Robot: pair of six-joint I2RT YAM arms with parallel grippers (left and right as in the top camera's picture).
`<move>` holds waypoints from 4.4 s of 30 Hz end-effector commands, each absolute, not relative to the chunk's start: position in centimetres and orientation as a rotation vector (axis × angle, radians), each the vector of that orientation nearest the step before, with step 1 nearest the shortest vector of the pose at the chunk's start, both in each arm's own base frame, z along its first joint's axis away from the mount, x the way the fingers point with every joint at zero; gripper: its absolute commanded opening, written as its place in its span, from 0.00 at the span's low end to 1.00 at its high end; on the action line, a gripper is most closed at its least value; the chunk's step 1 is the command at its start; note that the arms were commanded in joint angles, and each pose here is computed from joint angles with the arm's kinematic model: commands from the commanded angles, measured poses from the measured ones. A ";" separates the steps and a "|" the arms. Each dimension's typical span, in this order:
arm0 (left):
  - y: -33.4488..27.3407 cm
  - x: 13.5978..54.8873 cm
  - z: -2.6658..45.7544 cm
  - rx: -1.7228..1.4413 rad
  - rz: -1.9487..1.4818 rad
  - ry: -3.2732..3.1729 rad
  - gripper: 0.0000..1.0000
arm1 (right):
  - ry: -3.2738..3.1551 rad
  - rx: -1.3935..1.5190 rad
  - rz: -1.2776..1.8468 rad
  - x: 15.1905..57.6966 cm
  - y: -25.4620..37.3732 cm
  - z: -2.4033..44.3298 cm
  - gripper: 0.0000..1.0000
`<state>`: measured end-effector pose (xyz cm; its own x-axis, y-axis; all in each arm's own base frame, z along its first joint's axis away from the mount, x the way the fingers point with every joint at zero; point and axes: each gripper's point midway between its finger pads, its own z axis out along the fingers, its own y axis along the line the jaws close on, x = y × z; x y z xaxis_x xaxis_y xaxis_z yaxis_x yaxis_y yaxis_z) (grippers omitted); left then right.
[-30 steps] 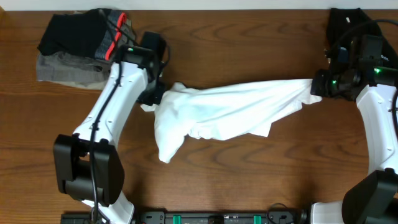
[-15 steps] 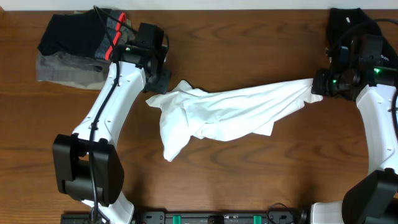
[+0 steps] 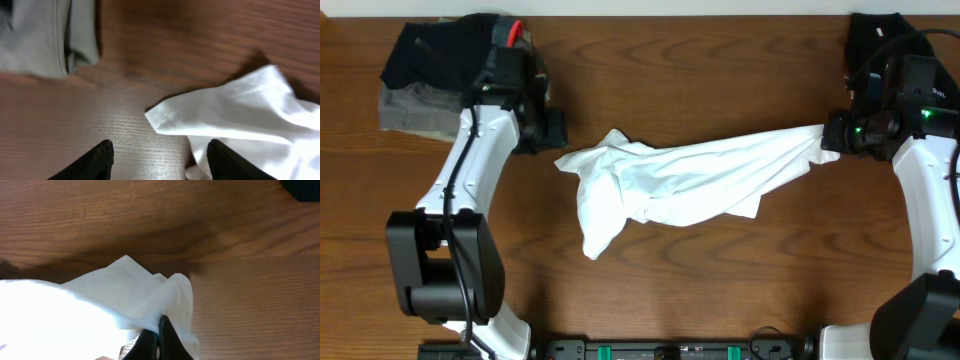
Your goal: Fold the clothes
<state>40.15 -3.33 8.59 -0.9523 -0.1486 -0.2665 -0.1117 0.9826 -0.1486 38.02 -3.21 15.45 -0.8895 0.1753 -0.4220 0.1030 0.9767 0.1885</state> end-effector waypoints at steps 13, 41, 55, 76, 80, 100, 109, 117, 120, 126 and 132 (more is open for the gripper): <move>-4.0 37.9 1.4 -0.491 -0.364 2.838 0.62 | 2.671 0.216 0.212 38.1 -3.4 15.5 0.01; -5.1 39.8 -1.5 -0.538 -0.399 2.753 0.07 | 2.671 0.216 0.212 38.1 -3.4 15.5 0.01; -4.6 44.4 7.9 -0.379 -0.397 2.512 0.06 | 2.548 0.181 0.219 40.7 -3.5 17.7 0.01; -1.2 39.7 39.7 -0.253 -0.258 1.733 0.06 | 2.323 0.040 0.167 41.8 -3.4 31.4 0.01; -1.1 37.0 44.4 -0.214 -0.251 1.611 0.06 | 2.264 0.016 0.145 40.4 -3.2 35.3 0.01; 1.2 20.5 61.0 -0.128 -0.043 1.152 0.06 | 1.893 0.040 -0.087 26.4 -3.3 50.9 0.01; -1.0 20.8 56.7 -0.061 -0.160 1.348 0.06 | 1.921 0.037 -0.074 24.6 -2.8 50.2 0.01; -4.7 25.9 52.0 0.008 -0.394 1.563 0.10 | 2.001 0.018 -0.021 26.7 -2.5 48.3 0.01; -5.8 28.4 48.7 0.030 -0.447 1.701 0.13 | 2.027 0.022 -0.016 27.5 -2.7 47.7 0.01; -9.9 33.0 41.1 0.159 -0.669 1.982 0.14 | 2.068 0.027 -0.009 28.8 -3.0 46.6 0.01; -15.7 36.7 33.3 0.354 -0.797 2.187 0.14 | 2.103 0.031 -0.002 29.8 -3.1 45.6 0.01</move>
